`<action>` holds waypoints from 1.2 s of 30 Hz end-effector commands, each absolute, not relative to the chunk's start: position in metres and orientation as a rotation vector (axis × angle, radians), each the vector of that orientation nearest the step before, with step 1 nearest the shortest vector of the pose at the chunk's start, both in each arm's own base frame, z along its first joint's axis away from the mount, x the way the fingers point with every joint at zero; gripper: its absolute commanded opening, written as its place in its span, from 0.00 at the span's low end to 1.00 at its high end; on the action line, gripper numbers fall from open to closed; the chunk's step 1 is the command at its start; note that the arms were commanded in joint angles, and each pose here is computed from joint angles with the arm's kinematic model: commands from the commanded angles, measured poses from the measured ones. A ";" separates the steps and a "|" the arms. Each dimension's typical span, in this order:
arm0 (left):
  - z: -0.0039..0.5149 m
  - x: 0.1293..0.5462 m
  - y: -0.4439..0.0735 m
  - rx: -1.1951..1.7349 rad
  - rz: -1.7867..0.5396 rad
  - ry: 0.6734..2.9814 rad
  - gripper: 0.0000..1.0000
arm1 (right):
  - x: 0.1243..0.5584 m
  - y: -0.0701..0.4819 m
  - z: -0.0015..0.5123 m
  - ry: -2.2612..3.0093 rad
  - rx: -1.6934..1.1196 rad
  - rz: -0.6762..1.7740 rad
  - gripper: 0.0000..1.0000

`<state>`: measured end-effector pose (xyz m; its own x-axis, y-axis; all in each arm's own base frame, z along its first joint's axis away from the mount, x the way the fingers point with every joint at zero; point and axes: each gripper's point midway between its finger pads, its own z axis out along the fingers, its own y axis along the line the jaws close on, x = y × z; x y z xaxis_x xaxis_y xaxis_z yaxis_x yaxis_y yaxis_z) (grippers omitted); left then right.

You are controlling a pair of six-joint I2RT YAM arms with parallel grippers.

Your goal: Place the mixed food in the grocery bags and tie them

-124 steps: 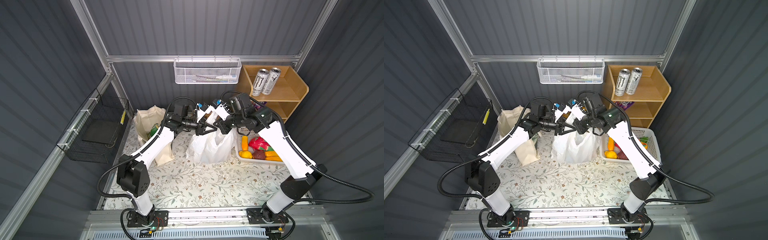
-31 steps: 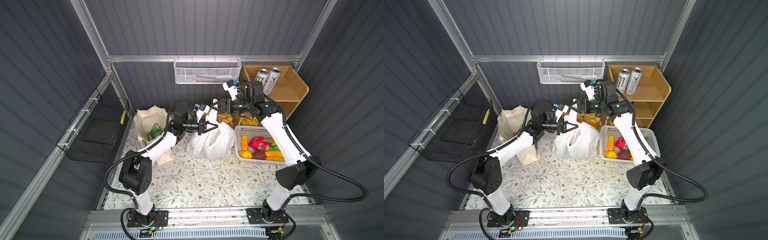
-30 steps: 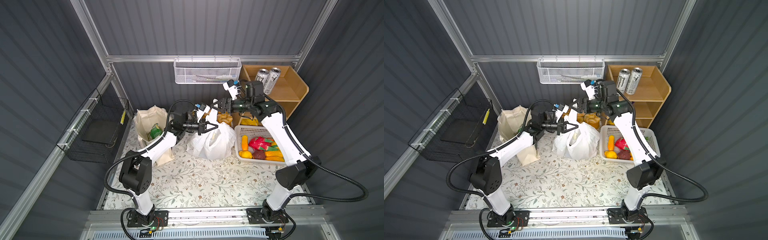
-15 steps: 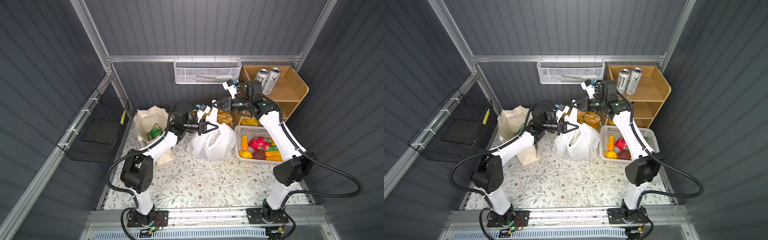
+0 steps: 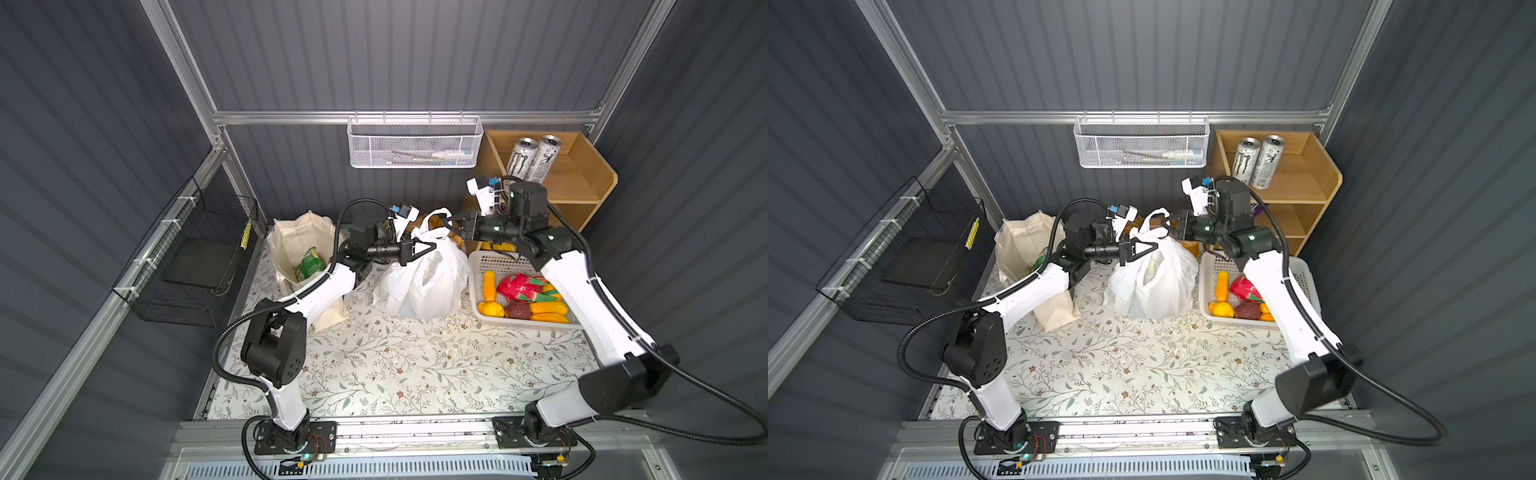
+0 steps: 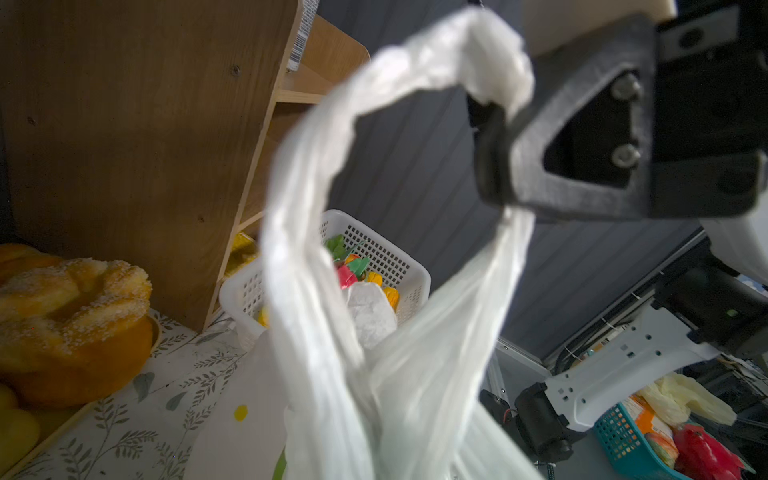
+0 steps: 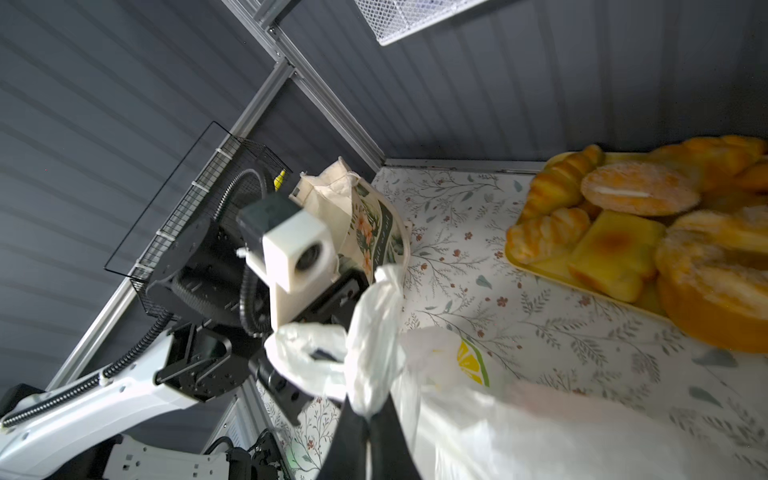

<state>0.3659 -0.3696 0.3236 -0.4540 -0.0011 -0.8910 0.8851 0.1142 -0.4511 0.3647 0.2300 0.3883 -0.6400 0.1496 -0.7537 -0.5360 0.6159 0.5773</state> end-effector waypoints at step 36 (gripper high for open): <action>0.333 0.368 -0.366 0.885 -1.460 1.611 0.00 | 0.396 0.231 0.420 2.065 -0.399 0.868 0.72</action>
<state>0.3723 -0.3637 0.3220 -0.4826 -0.0096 -0.8758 0.8674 0.1335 -0.4794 0.4025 0.2244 0.4347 -0.5328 0.0835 -0.8421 -0.5407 0.7319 0.4146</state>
